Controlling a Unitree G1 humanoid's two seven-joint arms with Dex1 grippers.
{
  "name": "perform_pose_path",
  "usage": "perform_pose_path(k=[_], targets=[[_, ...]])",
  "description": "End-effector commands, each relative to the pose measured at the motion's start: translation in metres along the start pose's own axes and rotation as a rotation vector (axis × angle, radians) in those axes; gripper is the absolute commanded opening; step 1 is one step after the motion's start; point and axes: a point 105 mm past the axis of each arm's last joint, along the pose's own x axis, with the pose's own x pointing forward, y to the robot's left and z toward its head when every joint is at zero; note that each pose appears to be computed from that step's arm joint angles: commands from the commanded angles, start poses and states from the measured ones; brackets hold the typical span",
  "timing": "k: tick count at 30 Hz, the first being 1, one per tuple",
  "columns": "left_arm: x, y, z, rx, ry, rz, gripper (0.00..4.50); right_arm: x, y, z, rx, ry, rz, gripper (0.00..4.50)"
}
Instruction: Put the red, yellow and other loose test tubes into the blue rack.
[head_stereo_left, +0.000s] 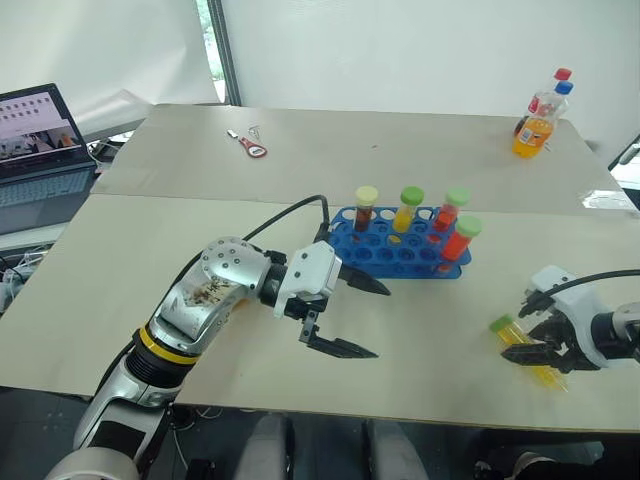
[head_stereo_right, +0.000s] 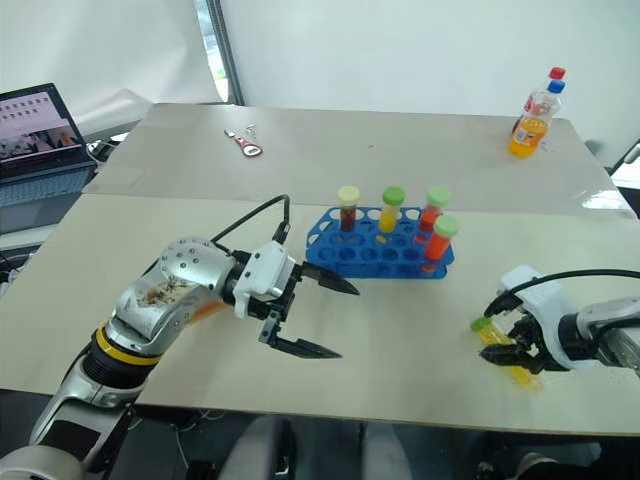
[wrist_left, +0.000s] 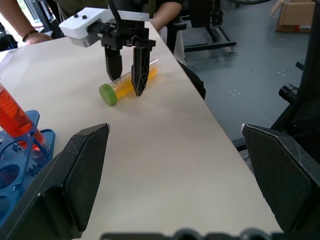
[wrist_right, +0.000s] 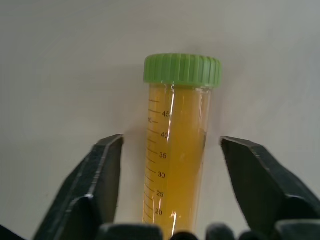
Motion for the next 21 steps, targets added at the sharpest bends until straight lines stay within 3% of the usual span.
perform_pose_path(k=[1,4,8,10,16,21], targets=[[0.002,-0.002,0.008,0.050,-0.009,0.001,4.50,-0.001,0.000,0.001,-0.040,0.010,0.007,1.91],[0.002,0.000,0.008,0.053,-0.008,0.010,4.50,0.004,0.000,-0.001,-0.049,0.018,0.011,1.00],[0.000,0.000,0.006,0.050,-0.001,0.009,4.50,0.006,0.002,0.000,-0.059,0.010,0.017,0.96],[-0.009,0.005,0.003,0.034,0.010,0.046,4.50,-0.002,0.005,0.012,-0.080,-0.058,0.026,0.96],[-0.041,0.022,-0.009,-0.033,0.018,0.257,4.50,-0.024,0.043,0.074,-0.119,-0.530,0.147,0.96],[-0.062,0.027,-0.008,-0.063,-0.010,0.367,4.50,-0.042,0.060,0.127,-0.150,-1.033,0.025,0.96]])
